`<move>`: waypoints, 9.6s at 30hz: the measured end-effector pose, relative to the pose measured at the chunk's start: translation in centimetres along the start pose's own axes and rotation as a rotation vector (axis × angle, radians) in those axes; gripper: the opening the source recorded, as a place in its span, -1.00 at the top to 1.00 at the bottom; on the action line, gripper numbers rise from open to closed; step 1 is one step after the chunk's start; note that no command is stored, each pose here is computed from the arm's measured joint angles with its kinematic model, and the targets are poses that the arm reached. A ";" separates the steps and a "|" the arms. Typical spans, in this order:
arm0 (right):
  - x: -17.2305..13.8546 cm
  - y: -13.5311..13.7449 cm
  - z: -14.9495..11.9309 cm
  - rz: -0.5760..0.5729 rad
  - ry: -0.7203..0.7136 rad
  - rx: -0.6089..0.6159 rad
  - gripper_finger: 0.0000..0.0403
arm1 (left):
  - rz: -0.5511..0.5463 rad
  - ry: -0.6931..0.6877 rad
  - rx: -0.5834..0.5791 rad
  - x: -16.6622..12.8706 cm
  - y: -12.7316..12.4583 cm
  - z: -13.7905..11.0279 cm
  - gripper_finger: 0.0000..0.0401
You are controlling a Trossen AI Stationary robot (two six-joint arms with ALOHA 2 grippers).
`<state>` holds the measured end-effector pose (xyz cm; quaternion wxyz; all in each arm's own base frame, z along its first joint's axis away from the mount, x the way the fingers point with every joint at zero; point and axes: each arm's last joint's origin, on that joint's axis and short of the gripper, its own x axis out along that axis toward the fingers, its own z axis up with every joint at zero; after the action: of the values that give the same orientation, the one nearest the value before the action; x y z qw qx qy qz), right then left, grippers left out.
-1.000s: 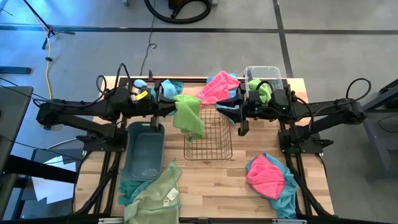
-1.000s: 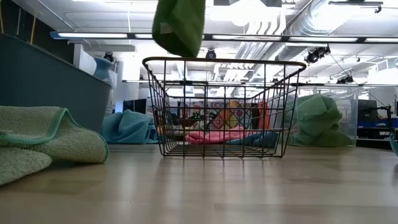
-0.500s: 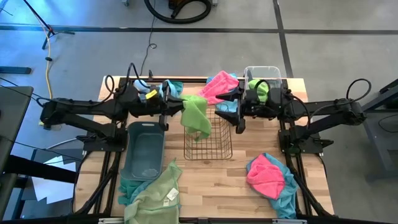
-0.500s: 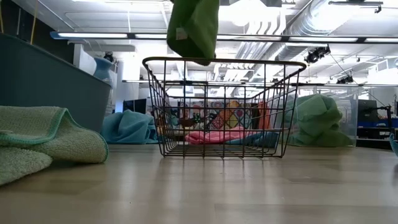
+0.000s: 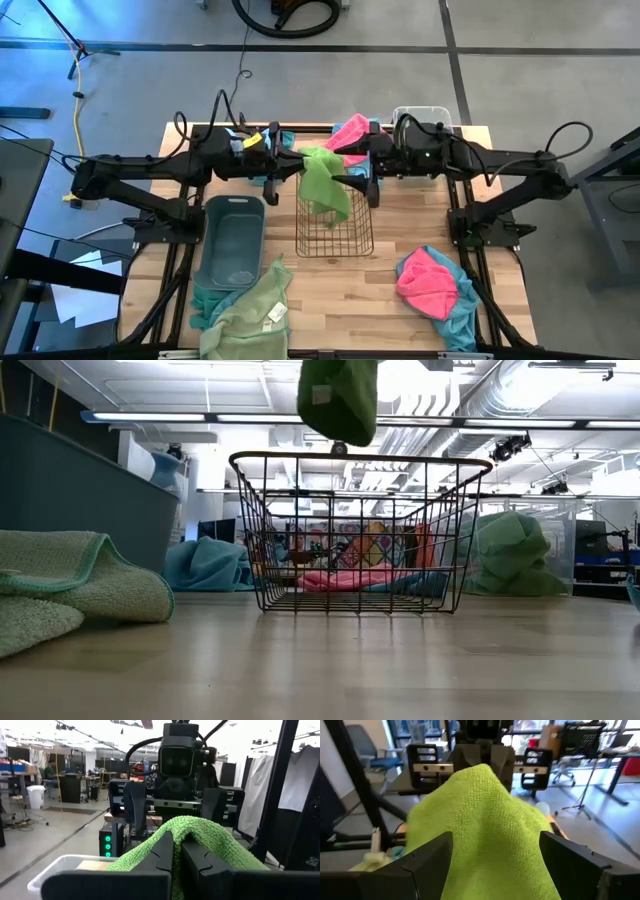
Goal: Sort microfiber towel by color & place in baskets
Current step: Put the green towel into the transparent bin, then put the light green towel into the transparent bin
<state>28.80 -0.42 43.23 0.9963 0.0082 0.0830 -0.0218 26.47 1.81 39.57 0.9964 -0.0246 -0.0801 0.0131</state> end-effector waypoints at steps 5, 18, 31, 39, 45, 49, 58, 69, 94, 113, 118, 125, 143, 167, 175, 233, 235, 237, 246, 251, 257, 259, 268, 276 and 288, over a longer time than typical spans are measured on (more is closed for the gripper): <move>0.6 0.1 1.0 0.006 0.001 -0.023 -0.47 | -0.001 0.004 0.009 0.0 0.0 0.0 1.00; 4.5 0.3 -0.7 0.060 0.047 0.001 -0.47 | -0.021 0.016 0.016 0.1 -0.1 -0.1 1.00; 5.1 0.3 -0.9 0.060 0.039 -0.031 -0.35 | -0.027 0.014 0.037 0.1 0.0 -0.2 1.00; 5.1 0.3 -1.0 0.067 0.048 -0.064 0.49 | -0.025 0.014 0.045 0.1 0.1 -0.1 0.95; 5.1 0.2 -1.1 0.122 0.052 -0.032 0.88 | -0.032 0.015 0.063 0.1 0.0 -0.2 0.78; 5.1 0.3 -1.1 0.133 0.053 -0.029 0.94 | -0.032 0.016 0.037 0.1 0.0 -0.2 0.61; 3.8 -0.2 -1.1 0.125 0.112 -0.027 0.98 | 0.004 0.165 -0.025 -1.1 0.6 -0.1 0.21; -2.4 -1.6 0.1 -0.032 0.195 -0.032 0.99 | 0.052 0.261 -0.055 -5.4 0.9 2.0 0.06; -13.7 -4.0 -4.0 -0.553 0.086 0.073 1.00 | 0.131 0.275 0.006 -5.8 1.1 2.0 0.06; -12.0 -16.7 -5.1 -1.075 0.433 0.150 1.00 | 0.133 0.253 0.008 -5.8 1.1 2.2 0.06; -12.7 -17.3 -7.0 -1.075 0.503 0.224 1.00 | 0.133 0.260 0.010 -5.8 1.1 2.1 0.06; -13.0 -16.7 -13.8 -1.072 0.630 0.357 1.00 | 0.130 0.261 0.030 -5.8 1.1 2.1 0.06; -12.3 -18.4 -18.3 -0.577 1.115 0.229 1.00 | 0.128 0.262 0.041 -5.8 1.1 2.1 0.06; -10.6 -22.1 -24.4 -0.095 1.374 0.121 1.00 | 0.137 0.262 0.051 -5.8 1.1 2.1 0.06; -9.9 -22.5 -26.0 0.046 1.387 0.148 0.96 | 0.176 0.261 0.057 -5.8 1.3 2.1 0.06; -12.1 -19.2 -8.9 -0.286 0.922 0.289 0.27 | 0.098 0.204 0.004 -10.0 0.4 4.3 0.06; -11.3 -18.6 -8.7 -0.219 0.868 0.340 0.52 | 0.081 0.226 -0.008 -10.1 0.3 4.1 0.06; -10.3 -17.6 -8.2 -0.161 0.816 0.351 0.81 | 0.059 0.232 -0.017 -10.1 0.0 4.0 0.06; -5.6 -11.1 -4.7 -0.007 0.567 0.209 0.99 | -0.008 0.228 0.015 -10.1 -0.9 4.1 0.06; -4.2 -7.6 -2.5 -0.005 0.398 0.156 0.99 | -0.011 0.211 0.029 -9.9 -1.0 4.2 0.06; -3.3 -3.5 -0.8 -0.021 0.244 0.084 1.00 | -0.056 0.155 0.033 -8.3 -1.0 4.2 0.06; -3.2 -2.3 -0.6 -0.024 0.223 0.053 1.00 | -0.069 0.134 0.030 -7.4 -1.1 4.1 0.06; -5.5 1.9 0.9 0.052 0.109 -0.035 1.00 | -0.147 0.165 -0.009 -3.6 -2.7 2.0 0.06; -9.3 3.1 -0.6 0.067 0.059 -0.063 1.00 | -0.075 0.129 -0.059 -2.6 -3.9 1.7 0.06; -8.1 3.1 -5.1 0.060 -0.293 0.067 1.00 | -0.034 0.118 0.021 -2.8 -3.5 1.8 0.06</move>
<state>20.10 3.07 39.56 0.9971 0.0407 -0.0641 0.0043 23.52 -1.70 41.12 0.9997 -0.0137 -0.0216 -0.0047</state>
